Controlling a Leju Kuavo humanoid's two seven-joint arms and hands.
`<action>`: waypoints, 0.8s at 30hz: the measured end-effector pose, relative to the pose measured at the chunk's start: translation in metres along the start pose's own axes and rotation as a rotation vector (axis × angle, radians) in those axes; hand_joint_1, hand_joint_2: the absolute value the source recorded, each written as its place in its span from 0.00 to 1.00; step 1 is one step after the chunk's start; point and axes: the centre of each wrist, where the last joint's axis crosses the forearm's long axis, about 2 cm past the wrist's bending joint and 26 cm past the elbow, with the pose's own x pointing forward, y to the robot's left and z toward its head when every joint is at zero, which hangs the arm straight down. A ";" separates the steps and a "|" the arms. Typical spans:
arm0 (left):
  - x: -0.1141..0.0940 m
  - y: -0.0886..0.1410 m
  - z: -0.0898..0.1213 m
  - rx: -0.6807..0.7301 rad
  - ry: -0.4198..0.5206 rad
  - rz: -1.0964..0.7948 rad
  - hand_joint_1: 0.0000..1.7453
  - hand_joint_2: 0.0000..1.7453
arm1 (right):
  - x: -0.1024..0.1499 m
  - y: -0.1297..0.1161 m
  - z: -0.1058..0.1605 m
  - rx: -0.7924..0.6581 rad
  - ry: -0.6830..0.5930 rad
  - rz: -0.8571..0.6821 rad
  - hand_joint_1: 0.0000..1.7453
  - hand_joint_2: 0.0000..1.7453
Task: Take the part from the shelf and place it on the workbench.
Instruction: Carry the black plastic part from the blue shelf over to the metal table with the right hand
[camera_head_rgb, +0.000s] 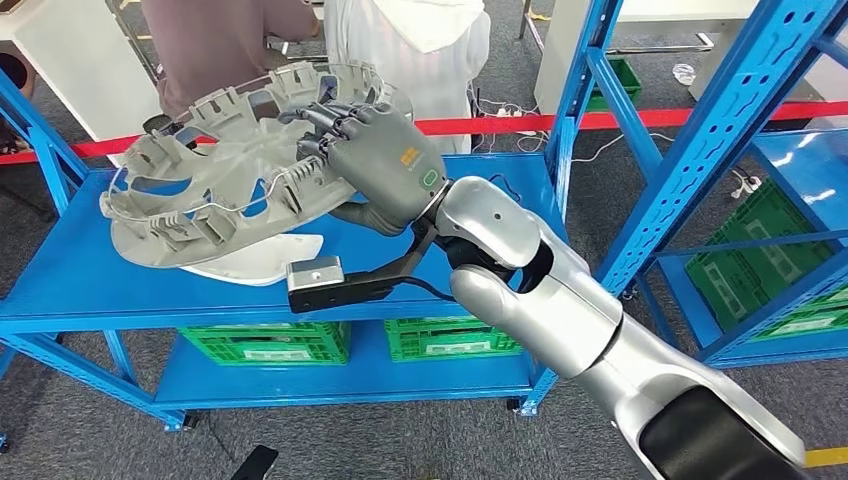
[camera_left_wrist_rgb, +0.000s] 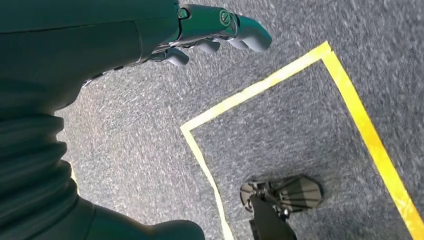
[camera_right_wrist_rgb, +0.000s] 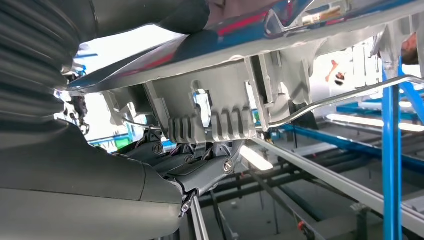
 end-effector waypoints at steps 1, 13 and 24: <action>0.000 0.000 0.000 -0.001 0.000 -0.002 0.00 1.00 | -0.001 0.001 0.000 0.005 0.004 0.000 1.00 1.00; 0.001 0.000 0.000 0.001 -0.001 -0.017 0.00 1.00 | -0.003 0.004 -0.006 0.019 0.016 0.000 1.00 1.00; 0.007 0.001 0.000 -0.008 0.006 -0.051 0.00 1.00 | -0.002 0.004 -0.002 0.034 0.071 0.033 1.00 1.00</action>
